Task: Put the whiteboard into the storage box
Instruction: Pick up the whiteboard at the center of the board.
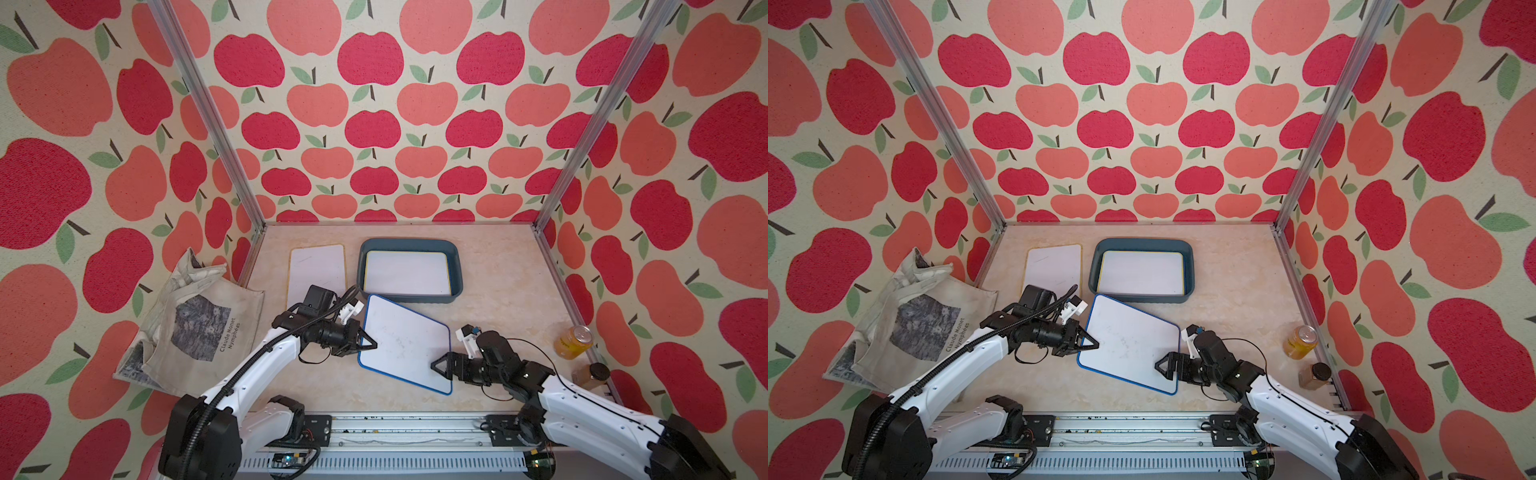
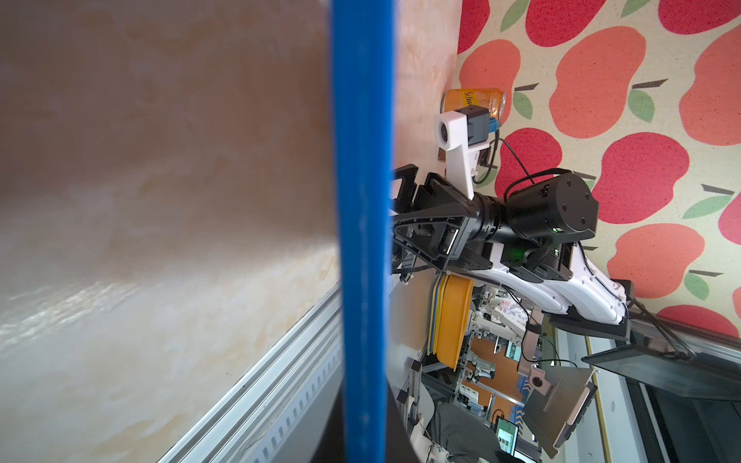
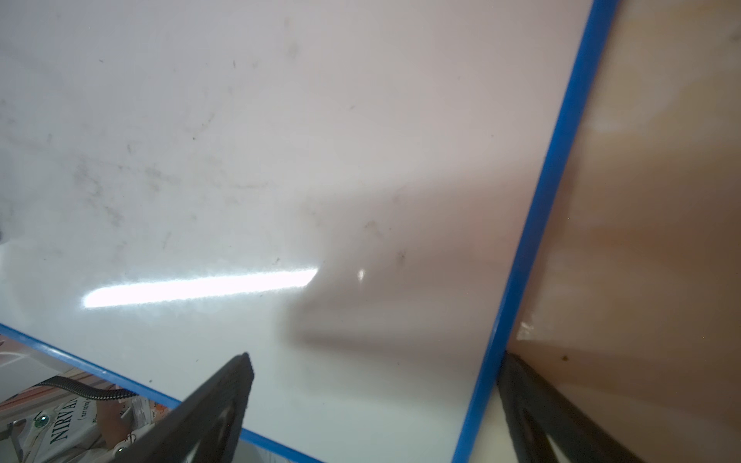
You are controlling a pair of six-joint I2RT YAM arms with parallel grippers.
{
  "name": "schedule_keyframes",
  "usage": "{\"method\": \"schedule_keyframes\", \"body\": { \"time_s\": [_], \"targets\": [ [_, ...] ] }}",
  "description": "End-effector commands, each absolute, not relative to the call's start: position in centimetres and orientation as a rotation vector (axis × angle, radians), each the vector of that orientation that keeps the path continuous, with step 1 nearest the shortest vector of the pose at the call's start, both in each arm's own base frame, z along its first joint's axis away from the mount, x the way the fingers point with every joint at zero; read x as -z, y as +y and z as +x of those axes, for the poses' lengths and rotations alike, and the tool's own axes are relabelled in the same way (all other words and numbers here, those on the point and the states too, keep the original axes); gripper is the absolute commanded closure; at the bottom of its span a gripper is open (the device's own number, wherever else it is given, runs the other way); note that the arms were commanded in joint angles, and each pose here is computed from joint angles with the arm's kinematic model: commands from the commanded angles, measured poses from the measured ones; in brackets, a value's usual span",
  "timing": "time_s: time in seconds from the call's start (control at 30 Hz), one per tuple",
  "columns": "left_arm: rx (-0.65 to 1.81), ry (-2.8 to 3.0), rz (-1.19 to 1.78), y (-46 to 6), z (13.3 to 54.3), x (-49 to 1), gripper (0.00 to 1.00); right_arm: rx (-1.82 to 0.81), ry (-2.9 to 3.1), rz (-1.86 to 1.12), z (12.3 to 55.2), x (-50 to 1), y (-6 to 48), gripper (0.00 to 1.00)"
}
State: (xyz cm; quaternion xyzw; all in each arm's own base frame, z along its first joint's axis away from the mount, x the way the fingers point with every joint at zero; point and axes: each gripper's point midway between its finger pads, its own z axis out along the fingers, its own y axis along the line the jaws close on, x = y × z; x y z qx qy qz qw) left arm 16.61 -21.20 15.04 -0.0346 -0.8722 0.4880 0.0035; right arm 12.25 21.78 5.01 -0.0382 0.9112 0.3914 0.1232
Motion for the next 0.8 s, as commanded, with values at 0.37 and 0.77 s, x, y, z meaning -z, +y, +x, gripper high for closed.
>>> {"method": "schedule_keyframes", "body": {
  "time_s": [0.37,0.77],
  "targets": [
    [-1.492,-2.814,-0.108,-20.1,15.6,-16.0,0.99,-1.08,2.624,-0.073,12.7,-7.6,20.5,0.01],
    [-1.357,-2.909,-0.091,-18.7,15.4,-17.7,1.0,-0.979,2.59,-0.051,13.7,-9.9,18.9,0.01]
  ]
}}
